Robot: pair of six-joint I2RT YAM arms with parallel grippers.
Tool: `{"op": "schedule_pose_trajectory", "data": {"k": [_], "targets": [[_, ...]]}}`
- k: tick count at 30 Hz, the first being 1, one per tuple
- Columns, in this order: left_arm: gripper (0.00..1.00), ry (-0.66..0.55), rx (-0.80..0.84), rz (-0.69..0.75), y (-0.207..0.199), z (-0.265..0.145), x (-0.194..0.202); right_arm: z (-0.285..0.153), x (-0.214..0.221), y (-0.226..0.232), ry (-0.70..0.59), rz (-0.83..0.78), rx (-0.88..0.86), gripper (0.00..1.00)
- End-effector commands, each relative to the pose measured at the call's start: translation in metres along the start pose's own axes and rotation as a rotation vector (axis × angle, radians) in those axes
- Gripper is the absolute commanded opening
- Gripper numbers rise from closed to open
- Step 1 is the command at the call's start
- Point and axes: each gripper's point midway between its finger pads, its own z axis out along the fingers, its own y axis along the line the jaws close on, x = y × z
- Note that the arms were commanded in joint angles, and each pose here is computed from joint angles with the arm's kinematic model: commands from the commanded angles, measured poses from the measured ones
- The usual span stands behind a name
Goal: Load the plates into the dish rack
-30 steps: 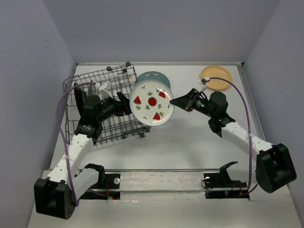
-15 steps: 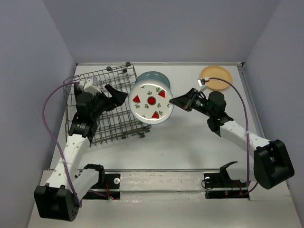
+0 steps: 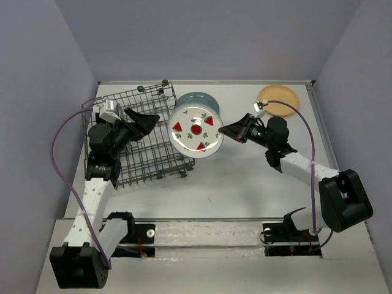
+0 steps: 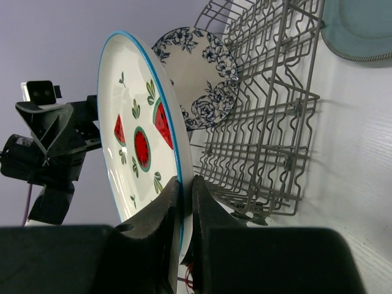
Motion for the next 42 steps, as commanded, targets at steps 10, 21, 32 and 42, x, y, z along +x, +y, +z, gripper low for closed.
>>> {"op": "schedule_pose_trajectory", "data": {"k": [10,21,32,42], "targets": [[0.99,0.287,0.253,0.004,-0.047,0.012,0.063,0.004,-0.026,0.059,-0.032,-0.098,-0.23,0.07],[0.6,0.3,0.242,0.005,-0.056,0.027,0.081,0.001,-0.02,0.057,-0.013,-0.115,-0.22,0.07],[0.06,0.115,0.079,0.146,-0.053,0.029,0.028,-0.007,-0.007,0.043,0.02,-0.153,-0.163,0.71],[0.06,-0.148,-0.147,0.325,-0.063,0.01,-0.064,-0.022,0.009,0.017,0.016,-0.207,-0.076,0.86]]}}
